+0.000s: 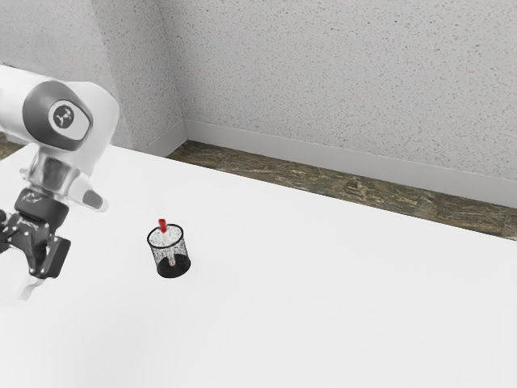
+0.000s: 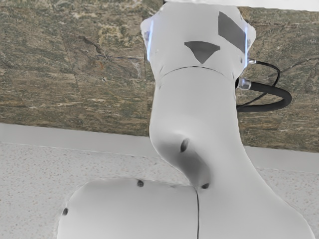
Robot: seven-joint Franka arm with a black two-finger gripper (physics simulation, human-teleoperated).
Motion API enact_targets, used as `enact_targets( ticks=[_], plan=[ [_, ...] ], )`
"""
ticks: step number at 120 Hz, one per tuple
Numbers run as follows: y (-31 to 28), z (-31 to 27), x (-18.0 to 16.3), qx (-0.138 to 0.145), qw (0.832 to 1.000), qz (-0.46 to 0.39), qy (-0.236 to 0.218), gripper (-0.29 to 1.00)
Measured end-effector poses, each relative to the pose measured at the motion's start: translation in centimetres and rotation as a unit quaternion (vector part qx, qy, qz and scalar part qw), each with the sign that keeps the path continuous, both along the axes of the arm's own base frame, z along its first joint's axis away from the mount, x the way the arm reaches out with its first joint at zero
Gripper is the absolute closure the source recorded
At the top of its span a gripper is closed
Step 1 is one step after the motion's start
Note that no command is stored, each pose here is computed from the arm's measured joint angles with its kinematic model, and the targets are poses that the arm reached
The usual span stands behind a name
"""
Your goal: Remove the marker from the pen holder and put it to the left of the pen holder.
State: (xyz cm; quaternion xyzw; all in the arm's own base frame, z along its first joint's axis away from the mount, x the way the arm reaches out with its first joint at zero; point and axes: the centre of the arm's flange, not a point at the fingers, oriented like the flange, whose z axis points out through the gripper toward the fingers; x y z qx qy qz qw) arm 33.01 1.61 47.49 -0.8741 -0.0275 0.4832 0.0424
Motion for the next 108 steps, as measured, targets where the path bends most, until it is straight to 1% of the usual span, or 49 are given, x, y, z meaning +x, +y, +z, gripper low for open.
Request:
enact_targets(
  ticks=[4,7,10,12,15,21,24,32,36,43,47,56,62,72,80,96,108],
  plan=[
    [-0.8,3.6,2.9,0.011,0.994,-0.013,-0.105,0.01],
    [-1.4,7.8,4.9,0.017,0.982,-0.022,-0.189,0.01],
    [-1.7,10.9,6.2,0.020,0.968,-0.025,-0.249,0.01],
    [-1.9,12.4,6.9,0.021,0.960,-0.026,-0.278,0.01],
    [-2.7,13.9,7.5,0.018,0.950,-0.031,-0.311,0.01],
    [-4.2,15.3,8.3,0.003,0.936,-0.034,-0.351,0.02],
    [-4.4,14.9,8.8,-0.001,0.933,-0.029,-0.359,0.02],
    [-3.8,12.9,10.1,0.000,0.929,-0.006,-0.371,0.02],
    [-3.9,10.9,11.9,0.003,0.929,0.002,-0.370,0.02],
    [-4.9,5.4,15.7,0.008,0.935,0.005,-0.354,0.02],
    [-5.8,2.4,17.1,0.008,0.937,0.003,-0.349,0.02],
    [-7.6,-2.6,18.7,0.011,0.936,0.002,-0.350,0.02],
    [-8.7,-5.0,19.1,0.012,0.934,0.002,-0.357,0.02],
    [-9.9,-6.8,19.7,0.012,0.926,0.006,-0.376,0.02],
    [-9.7,-7.8,20.2,0.016,0.920,0.018,-0.390,0.02],
    [-7.1,-8.4,21.3,0.033,0.907,0.052,-0.416,0.02],
    [-4.2,-8.0,22.1,0.053,0.897,0.076,-0.432,0.02]
  ],
)
